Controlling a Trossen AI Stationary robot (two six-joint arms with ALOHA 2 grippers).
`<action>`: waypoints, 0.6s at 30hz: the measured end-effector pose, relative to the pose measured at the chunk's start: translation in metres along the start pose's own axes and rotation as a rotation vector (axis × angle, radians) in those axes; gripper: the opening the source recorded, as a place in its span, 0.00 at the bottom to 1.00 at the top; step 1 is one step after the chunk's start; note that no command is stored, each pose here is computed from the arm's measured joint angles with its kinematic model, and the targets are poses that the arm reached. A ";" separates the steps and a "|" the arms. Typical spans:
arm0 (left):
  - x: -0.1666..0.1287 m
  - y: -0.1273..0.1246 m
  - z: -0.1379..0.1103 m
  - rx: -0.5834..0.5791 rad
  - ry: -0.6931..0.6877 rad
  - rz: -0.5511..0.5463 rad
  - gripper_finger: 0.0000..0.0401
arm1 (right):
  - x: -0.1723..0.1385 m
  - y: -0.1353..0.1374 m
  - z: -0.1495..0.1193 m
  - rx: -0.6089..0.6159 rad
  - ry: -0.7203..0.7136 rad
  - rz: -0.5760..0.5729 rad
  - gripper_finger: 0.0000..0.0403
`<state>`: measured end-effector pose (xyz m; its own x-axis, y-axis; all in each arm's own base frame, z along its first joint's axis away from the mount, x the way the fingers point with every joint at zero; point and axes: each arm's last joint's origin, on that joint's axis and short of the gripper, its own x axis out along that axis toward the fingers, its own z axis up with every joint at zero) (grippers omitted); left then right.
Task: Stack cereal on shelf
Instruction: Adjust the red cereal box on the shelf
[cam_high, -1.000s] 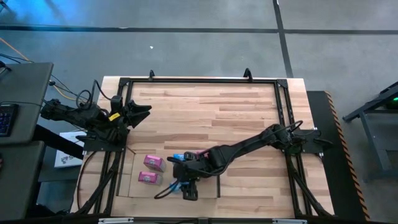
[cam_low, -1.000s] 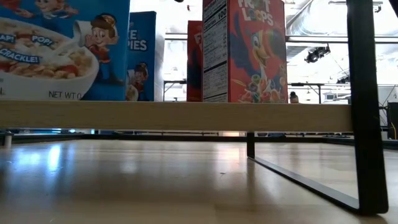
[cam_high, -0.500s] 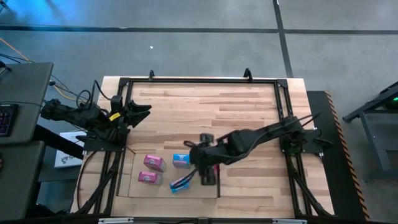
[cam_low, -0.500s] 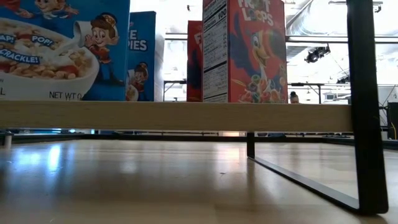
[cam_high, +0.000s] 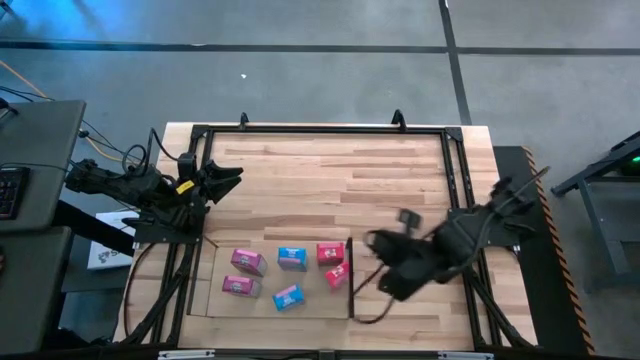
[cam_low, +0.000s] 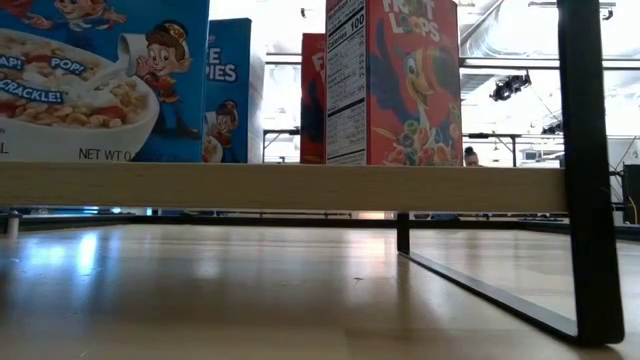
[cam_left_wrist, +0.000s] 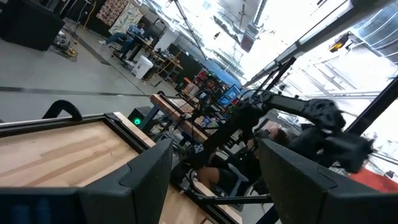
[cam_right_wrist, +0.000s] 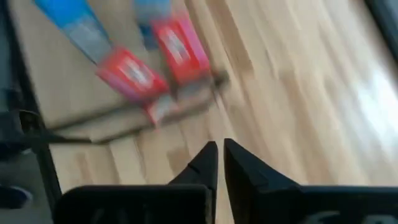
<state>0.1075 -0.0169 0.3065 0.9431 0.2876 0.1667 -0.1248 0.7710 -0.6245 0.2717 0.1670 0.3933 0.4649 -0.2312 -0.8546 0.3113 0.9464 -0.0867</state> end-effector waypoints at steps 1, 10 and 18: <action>0.000 0.000 0.000 0.000 0.000 0.000 0.57 | 0.002 -0.003 -0.014 0.050 0.027 -0.008 0.03; 0.000 0.000 0.000 0.000 0.002 -0.002 0.57 | 0.045 -0.034 -0.125 0.642 -0.097 0.313 0.00; 0.000 0.000 0.000 0.000 0.001 -0.001 0.57 | 0.125 -0.036 -0.165 1.091 -0.330 0.662 0.00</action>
<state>0.1075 -0.0170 0.3064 0.9437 0.2858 0.1664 -0.1235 0.7713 -0.6243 0.1815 0.1417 0.2049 0.9174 0.0110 -0.3977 0.3803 0.2694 0.8847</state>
